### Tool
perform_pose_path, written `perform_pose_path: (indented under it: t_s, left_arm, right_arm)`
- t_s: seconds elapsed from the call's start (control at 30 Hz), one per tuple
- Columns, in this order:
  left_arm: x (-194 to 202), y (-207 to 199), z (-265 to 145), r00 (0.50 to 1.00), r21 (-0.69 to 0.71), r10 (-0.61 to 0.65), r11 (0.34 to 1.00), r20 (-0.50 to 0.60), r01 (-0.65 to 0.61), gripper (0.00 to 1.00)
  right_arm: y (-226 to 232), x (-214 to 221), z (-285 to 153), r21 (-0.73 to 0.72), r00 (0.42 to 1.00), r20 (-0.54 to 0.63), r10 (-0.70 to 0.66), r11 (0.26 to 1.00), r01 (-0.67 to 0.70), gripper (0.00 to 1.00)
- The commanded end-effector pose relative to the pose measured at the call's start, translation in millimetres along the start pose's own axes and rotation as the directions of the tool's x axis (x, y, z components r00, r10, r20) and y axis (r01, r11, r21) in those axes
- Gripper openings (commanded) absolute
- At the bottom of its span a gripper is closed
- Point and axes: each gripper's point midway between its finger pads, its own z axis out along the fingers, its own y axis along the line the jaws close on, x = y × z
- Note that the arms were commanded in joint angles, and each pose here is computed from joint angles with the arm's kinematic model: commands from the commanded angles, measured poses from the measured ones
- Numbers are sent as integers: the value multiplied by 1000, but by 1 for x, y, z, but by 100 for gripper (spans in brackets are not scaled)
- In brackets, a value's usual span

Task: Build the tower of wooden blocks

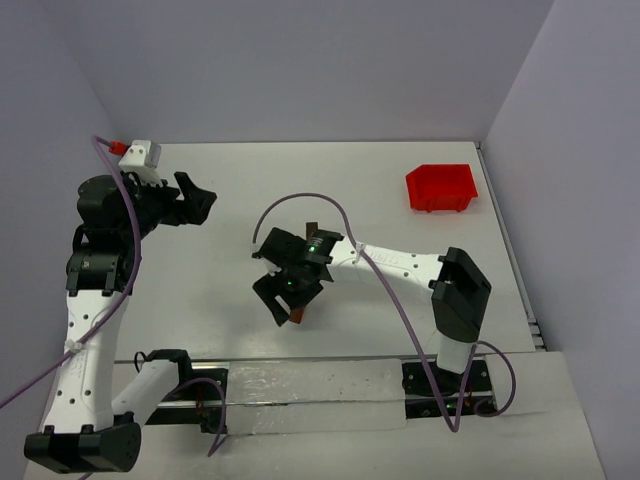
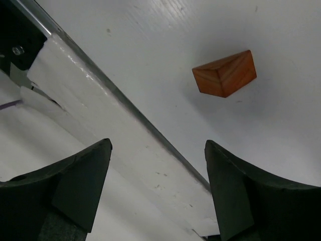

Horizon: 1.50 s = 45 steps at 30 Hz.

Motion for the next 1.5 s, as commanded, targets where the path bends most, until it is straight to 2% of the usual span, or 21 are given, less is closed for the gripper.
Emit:
perform_pose_path:
  t_s: [0.0,0.2,0.5,0.63,1.0,1.13,1.23,1.4,1.47]
  left_arm:
    - [-9,11,-3,996,-65,-55,996,73,60,99]
    - [-5,14,1,996,-59,-61,996,68,65,99]
    - [-8,13,-2,997,-64,-47,997,63,51,99]
    - [-9,12,-4,997,-63,-44,997,67,48,99]
    - [-18,9,-10,996,-64,-17,998,83,22,99]
    - [-19,7,-14,996,-62,-13,998,89,19,99]
    - [-20,8,-14,996,-65,-12,998,91,18,99]
    - [-22,8,-14,995,-67,-5,998,98,12,99]
    - [-23,9,-14,995,-72,-3,997,100,10,99]
  right_arm:
    - [-5,-21,7,74,984,39,174,982,-176,81]
    - [-7,-13,30,91,973,-43,228,970,-223,69]
    - [-24,-35,27,106,945,-23,326,941,-322,65]
    - [-36,-21,34,134,946,-50,322,940,-313,65]
    - [-45,-13,61,238,966,-66,249,944,-227,94]
    - [-53,-8,72,266,964,-88,252,938,-221,95]
    - [-53,-5,78,264,963,-106,248,941,-213,92]
    - [-48,-2,85,228,963,-138,233,953,-198,74]
    - [-41,-1,89,194,966,-159,205,966,-174,63]
